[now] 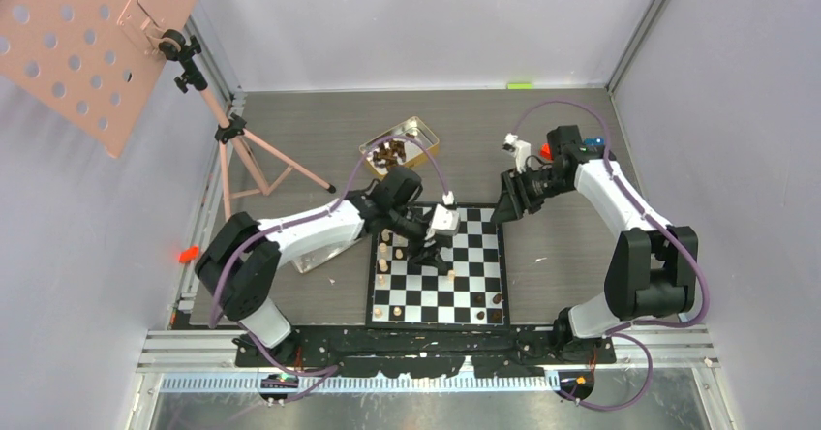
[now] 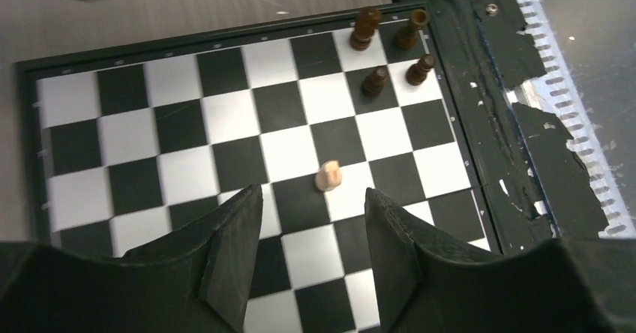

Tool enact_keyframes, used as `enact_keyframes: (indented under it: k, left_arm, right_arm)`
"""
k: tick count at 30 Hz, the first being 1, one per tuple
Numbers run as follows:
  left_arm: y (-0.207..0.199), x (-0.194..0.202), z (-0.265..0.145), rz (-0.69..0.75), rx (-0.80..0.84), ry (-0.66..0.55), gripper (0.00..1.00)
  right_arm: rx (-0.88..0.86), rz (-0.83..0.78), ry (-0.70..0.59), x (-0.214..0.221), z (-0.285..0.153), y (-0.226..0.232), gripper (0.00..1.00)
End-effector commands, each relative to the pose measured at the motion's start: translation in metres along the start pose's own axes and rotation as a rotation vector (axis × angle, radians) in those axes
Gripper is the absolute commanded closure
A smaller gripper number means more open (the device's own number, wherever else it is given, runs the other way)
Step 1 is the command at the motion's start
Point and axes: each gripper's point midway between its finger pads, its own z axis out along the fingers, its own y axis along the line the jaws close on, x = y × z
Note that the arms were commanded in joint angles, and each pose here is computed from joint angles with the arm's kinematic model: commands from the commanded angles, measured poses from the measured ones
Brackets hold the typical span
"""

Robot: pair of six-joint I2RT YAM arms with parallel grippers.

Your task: Set up the chess pieces on the board

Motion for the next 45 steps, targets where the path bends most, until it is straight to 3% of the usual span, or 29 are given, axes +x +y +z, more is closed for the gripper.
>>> enact_keyframes:
  k: [1,7,15,20,33,42,45]
  left_arm:
    - [0.002,0.004,-0.051,-0.12,-0.107,0.206,0.46]
    - [0.015,0.003,-0.121,-0.28,-0.296,0.277,0.45]
    - [0.039,0.01,-0.217,-0.527,-0.595,0.199,0.41]
    - [0.046,0.016,-0.256,-0.598,-0.736,0.14,0.39]
    - [0.05,0.015,-0.282,-0.628,-0.81,0.092,0.36]
    - [0.049,0.016,-0.285,-0.63,-0.816,0.097,0.36]
    - [0.047,0.016,-0.286,-0.626,-0.817,0.098,0.36]
  right_arm:
    - [0.027,-0.173,0.065,0.015,-0.001,0.028,0.43]
    - [0.041,-0.349,0.121,0.026,0.014,0.058,0.38]
    - [0.039,-0.531,0.266,0.044,0.051,0.075,0.38]
    - [0.043,-0.633,0.355,0.055,0.075,0.081,0.39]
    - [0.04,-0.732,0.463,0.074,0.11,0.087,0.42]
    - [0.032,-0.755,0.503,0.081,0.119,0.088,0.54]
    - [0.028,-0.758,0.519,0.083,0.121,0.088,0.65]
